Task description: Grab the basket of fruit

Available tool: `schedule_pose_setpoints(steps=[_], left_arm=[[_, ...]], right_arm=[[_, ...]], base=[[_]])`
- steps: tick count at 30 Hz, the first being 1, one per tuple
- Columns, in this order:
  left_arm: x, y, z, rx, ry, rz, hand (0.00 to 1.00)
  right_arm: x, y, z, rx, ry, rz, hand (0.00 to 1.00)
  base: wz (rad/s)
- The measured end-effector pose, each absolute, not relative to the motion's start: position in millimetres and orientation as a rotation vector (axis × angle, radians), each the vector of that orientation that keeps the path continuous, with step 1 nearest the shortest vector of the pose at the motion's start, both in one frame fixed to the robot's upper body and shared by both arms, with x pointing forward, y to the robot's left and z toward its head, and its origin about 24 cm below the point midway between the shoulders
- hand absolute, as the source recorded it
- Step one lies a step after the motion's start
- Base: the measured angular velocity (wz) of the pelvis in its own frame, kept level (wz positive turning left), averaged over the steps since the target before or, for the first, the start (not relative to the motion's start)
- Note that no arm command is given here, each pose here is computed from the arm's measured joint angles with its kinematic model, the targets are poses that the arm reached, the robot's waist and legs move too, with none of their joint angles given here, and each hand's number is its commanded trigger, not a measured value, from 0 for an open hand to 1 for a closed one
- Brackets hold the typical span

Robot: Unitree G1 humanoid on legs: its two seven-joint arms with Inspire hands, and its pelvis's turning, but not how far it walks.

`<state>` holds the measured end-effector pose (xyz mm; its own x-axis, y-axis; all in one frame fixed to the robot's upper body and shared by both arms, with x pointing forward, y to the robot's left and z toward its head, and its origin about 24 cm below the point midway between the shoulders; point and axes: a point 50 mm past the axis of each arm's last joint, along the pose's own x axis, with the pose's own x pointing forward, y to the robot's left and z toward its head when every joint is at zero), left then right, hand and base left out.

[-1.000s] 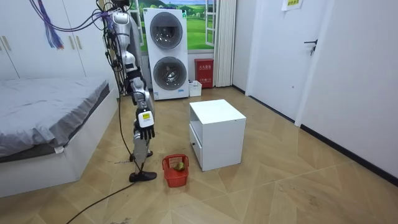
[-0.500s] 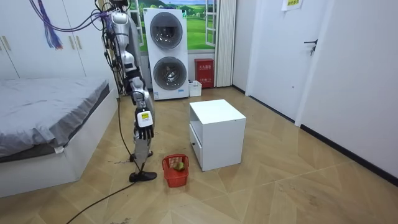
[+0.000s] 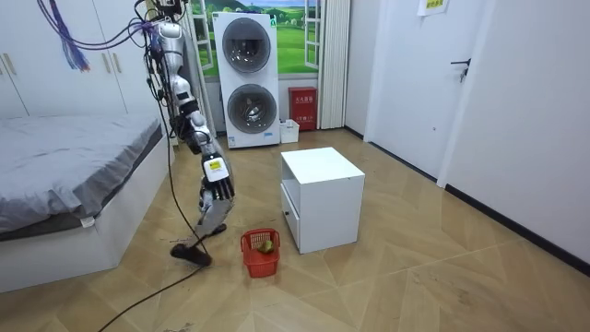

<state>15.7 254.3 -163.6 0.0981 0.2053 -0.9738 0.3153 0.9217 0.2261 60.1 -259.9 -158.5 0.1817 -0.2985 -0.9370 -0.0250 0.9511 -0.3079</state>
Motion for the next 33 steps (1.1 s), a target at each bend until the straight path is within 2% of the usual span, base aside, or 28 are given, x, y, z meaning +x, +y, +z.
schedule_pose_setpoints(steps=[4,9,12,15,25,29,31,33], left_arm=[[32.4,257.8,-161.9,0.434,1.439,-0.035,0.00],[77.2,257.1,-158.8,0.490,1.354,0.014,0.00],[86.8,252.8,-158.9,0.498,1.337,0.005,0.00],[83.4,255.6,-159.3,0.469,1.353,0.045,0.00],[80.2,257.5,-158.8,0.511,1.294,0.131,0.00],[46.4,260.8,-162.4,0.548,1.358,0.131,0.00],[43.6,264.5,-161.3,0.586,1.357,0.131,0.00],[39.3,256.8,-163.7,0.587,1.345,0.103,0.00]], right_arm=[[106.5,-258.5,-148.4,-0.276,1.230,-0.240,0.00],[198.4,-252.3,-111.5,-0.289,0.914,-0.308,0.00],[223.2,-251.9,-95.8,-0.303,0.826,-0.379,0.00],[238.5,-251.8,-82.0,-0.319,0.731,-0.434,0.00],[247.2,-253.7,-69.8,-0.281,0.630,-0.545,0.00],[258.4,-241.5,-59.4,-0.251,0.559,-0.525,0.00],[253.2,-241.9,-61.1,-0.250,0.558,-0.528,0.00],[251.1,-244.9,-60.6,-0.256,0.552,-0.537,0.00]], base=[[0.13],[0.15],[0.08],[0.16],[0.39],[-0.55],[0.41],[0.18]])
